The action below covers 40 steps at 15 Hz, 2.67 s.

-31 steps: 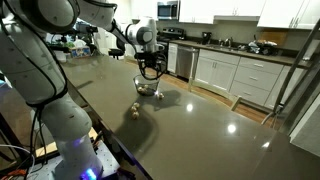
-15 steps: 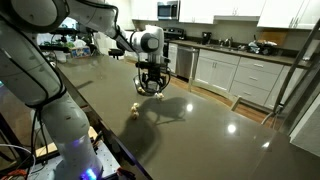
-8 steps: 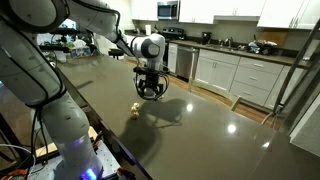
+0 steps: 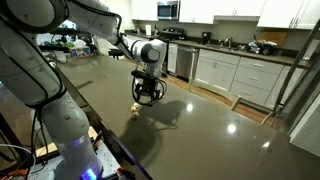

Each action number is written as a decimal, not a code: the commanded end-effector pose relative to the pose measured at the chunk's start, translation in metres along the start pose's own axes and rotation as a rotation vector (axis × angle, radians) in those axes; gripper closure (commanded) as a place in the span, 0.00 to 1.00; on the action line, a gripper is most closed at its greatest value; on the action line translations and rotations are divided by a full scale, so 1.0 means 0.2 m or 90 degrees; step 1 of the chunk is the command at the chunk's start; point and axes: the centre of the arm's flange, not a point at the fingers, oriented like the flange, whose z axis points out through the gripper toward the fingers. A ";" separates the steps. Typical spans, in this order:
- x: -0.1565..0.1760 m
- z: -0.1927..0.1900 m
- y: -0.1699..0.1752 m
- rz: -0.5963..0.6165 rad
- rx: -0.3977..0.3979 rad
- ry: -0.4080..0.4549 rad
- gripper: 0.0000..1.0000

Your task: Pick up the all candy from the table and put them in the black basket.

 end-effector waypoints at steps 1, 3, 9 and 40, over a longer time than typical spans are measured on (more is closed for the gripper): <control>-0.10 0.01 0.00 0.014 0.042 0.027 0.00; -0.13 0.02 0.00 0.022 0.051 0.032 0.00; -0.16 0.07 -0.02 0.034 0.044 0.042 0.00; -0.14 0.32 -0.07 0.009 0.042 0.062 0.87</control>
